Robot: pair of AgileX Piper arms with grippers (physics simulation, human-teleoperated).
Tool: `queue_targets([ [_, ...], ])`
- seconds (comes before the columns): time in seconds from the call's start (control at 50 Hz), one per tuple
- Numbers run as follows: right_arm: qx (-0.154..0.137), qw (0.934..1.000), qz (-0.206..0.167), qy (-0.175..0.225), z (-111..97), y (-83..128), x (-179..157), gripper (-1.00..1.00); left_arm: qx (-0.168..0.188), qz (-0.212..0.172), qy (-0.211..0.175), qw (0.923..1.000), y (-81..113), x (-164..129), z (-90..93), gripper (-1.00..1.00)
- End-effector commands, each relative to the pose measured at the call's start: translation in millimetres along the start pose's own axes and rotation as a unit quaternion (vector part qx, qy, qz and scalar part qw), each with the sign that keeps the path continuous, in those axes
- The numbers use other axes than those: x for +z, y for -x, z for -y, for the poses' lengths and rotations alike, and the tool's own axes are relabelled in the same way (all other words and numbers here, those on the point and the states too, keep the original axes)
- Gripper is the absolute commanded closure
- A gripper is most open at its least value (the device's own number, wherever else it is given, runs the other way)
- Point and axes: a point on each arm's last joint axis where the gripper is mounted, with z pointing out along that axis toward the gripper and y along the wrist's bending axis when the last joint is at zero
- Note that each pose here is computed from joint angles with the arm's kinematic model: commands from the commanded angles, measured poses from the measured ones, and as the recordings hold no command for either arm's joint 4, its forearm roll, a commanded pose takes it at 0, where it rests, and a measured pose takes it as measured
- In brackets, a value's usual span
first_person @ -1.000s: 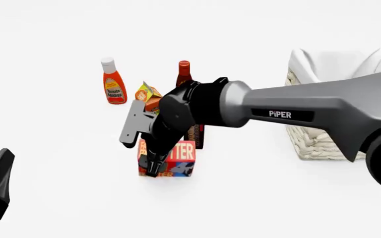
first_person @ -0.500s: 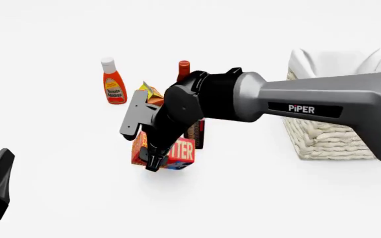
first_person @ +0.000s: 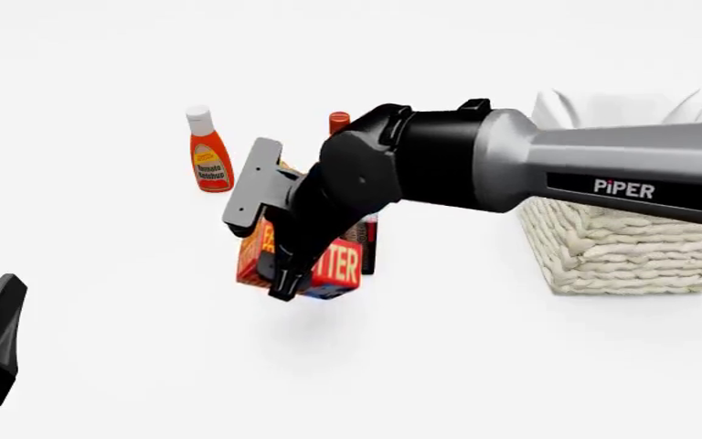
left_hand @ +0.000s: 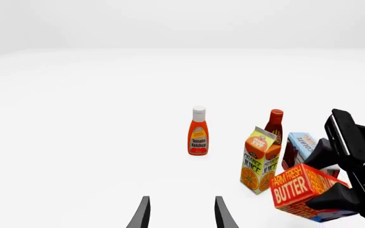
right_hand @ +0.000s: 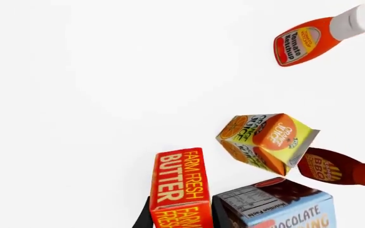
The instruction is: Pick the butter and place it in the basket.
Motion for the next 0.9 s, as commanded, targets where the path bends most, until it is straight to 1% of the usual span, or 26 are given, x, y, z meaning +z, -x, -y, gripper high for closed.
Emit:
queue_targets([
  [0.02, 0.022, 0.9991, 0.029, -0.023, 9.4, 4.3, -25.2, 1.0, 0.0, 0.0, 0.0, 1.0, 0.0, 0.0, 0.0, -1.0],
  [0.24, 0.037, 0.998, 0.038, -0.034, 15.1, 0.7, -37.0, 1.0, 0.0, 0.0, 0.0, 1.0, 0.0, 0.0, 0.0, -1.0],
  [0.32, 0.043, 0.9976, 0.042, -0.035, 14.3, 1.4, -41.5, 1.0, 0.0, 0.0, 0.0, 1.0, 0.0, 0.0, 0.0, -1.0],
  [0.36, 0.048, 0.9974, 0.041, -0.033, 13.5, 2.7, -42.2, 1.0, 0.0, 0.0, 0.0, 1.0, 0.0, 0.0, 0.0, -1.0],
  [0.38, 0.052, 0.997, 0.042, -0.037, 17.1, 1.1, -44.5, 1.0, 0.0, 0.0, 0.0, 1.0, 0.0, 0.0, 0.0, -1.0],
  [0.48, 0.058, 0.9966, 0.046, -0.037, 14.9, 1.2, -49.2, 1.0, 0.0, 0.0, 0.0, 1.0, 0.0, 0.0, 0.0, -1.0],
  [0.68, 0.071, 0.9945, 0.058, -0.05, 20.4, -2.0, -62.0, 1.0, 0.0, 0.0, 0.0, 1.0, 0.0, 0.0, 0.0, -1.0],
  [0.74, 0.084, 0.9927, 0.064, -0.058, 25.8, -3.5, -67.8, 1.0, 0.0, 0.0, 0.0, 1.0, 0.0, 0.0, 0.0, -1.0],
  [0.8, 0.094, 0.9913, 0.07, -0.059, 24.9, -2.6, -72.3, 1.0, 0.0, 0.0, 0.0, 1.0, 0.0, 0.0, 0.0, -1.0],
  [0.9, 0.104, 0.99, 0.073, -0.062, 26.7, -4.7, -73.8, 1.0, 0.0, 0.0, 0.0, 1.0, 0.0, 0.0, 0.0, -1.0],
])
